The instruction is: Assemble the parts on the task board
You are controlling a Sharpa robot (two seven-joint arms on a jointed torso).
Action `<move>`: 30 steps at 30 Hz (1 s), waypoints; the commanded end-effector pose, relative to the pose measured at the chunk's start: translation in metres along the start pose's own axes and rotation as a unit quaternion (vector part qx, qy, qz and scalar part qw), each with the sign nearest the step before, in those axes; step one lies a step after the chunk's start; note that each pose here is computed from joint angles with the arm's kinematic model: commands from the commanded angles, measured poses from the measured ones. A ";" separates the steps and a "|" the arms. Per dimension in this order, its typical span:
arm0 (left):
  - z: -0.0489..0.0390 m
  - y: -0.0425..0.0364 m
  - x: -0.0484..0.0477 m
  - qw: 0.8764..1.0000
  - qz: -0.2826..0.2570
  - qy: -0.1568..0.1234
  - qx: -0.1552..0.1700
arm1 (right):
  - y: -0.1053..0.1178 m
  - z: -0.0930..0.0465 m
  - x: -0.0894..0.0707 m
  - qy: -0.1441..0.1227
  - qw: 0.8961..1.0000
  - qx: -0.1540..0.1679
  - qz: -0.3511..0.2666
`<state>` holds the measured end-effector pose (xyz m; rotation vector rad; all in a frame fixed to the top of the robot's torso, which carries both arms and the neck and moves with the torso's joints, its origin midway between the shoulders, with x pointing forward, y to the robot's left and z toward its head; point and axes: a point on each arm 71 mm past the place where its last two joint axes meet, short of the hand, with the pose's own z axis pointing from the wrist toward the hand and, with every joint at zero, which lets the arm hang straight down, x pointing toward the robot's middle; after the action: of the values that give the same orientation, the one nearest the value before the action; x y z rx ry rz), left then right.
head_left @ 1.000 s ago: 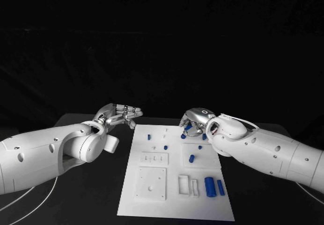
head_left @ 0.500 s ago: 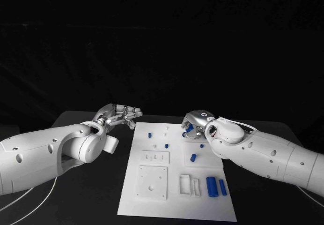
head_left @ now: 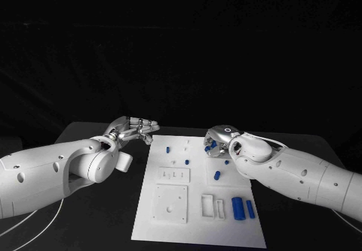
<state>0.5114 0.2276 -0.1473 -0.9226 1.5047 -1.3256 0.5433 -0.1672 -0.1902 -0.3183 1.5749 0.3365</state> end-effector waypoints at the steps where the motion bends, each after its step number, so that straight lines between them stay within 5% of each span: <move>1: 0.0003 -0.0029 0.0018 1.000 0.000 0.006 0.006 | 0.001 0.000 0.003 0.011 1.000 -0.002 -0.010; 16: 0.0009 -0.0030 0.0011 1.000 0.001 0.005 0.005 | 0.002 0.000 0.002 -0.001 1.000 -0.006 -0.002; 30: 0.0015 -0.0026 -0.0016 1.000 0.002 0.002 0.002 | 0.010 -0.001 -0.012 -0.082 0.996 0.009 0.014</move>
<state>0.5130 0.2296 -0.1466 -0.9250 1.5039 -1.3180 0.5392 -0.1595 -0.1828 -0.2745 1.4793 0.3709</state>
